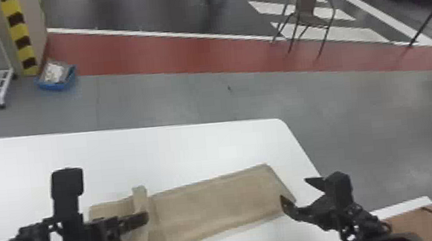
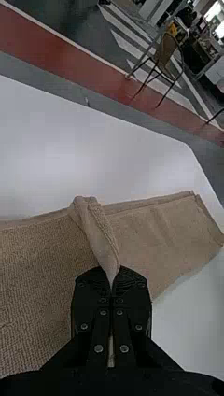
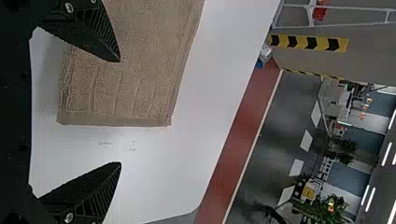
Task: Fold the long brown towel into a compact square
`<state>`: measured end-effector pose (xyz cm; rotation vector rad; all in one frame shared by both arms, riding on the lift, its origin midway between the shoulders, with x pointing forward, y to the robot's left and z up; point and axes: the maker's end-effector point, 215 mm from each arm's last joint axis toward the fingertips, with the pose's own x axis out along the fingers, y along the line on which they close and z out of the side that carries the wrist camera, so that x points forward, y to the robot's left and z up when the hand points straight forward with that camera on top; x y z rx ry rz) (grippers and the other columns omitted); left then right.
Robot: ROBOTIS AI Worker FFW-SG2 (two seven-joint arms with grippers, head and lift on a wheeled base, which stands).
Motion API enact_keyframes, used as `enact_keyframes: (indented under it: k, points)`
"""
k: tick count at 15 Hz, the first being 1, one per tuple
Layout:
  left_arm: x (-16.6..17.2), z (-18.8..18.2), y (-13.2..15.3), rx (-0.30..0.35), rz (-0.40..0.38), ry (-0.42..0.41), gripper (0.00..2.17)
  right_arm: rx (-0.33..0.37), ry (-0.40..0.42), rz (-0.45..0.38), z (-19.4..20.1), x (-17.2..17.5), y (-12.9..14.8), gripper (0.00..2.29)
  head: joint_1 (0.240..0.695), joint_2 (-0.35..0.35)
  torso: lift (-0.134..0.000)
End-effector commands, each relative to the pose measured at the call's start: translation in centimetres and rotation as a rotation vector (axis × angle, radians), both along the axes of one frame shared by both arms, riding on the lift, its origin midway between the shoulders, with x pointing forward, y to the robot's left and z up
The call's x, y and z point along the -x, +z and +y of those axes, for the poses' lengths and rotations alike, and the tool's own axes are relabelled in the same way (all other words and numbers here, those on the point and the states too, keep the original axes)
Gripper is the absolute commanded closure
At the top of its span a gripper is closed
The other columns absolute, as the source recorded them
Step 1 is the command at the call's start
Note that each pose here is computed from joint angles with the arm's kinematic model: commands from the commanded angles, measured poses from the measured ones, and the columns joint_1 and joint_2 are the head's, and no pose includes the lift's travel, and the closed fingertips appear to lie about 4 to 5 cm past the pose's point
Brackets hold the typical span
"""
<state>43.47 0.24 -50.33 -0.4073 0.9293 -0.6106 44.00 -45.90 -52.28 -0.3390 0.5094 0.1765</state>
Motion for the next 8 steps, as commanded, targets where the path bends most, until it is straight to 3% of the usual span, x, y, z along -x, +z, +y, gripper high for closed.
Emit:
enact_keyframes:
  k: [1,2,3,8]
  points:
    - [-0.4,-0.3,-0.2,0.005,-0.01,0.005,0.95,0.001,0.0,-0.002,-0.1,0.0,0.0,0.09,0.695,-0.35,0.0]
    - [-0.5,-0.3,-0.3,0.007,-0.006,0.002,0.39,0.002,0.001,-0.003,-0.1,0.0,0.1,0.09,0.695,-0.35,0.0]
    - [-0.6,-0.3,-0.3,0.01,-0.004,0.002,0.0,0.001,0.002,-0.003,0.0,-0.1,0.1,0.09,0.695,-0.35,0.0]
    - [-0.2,-1.0,0.3,0.074,0.021,-0.006,0.02,-0.009,0.014,-0.001,1.0,-0.8,0.0,0.09,0.695,-0.35,0.0]
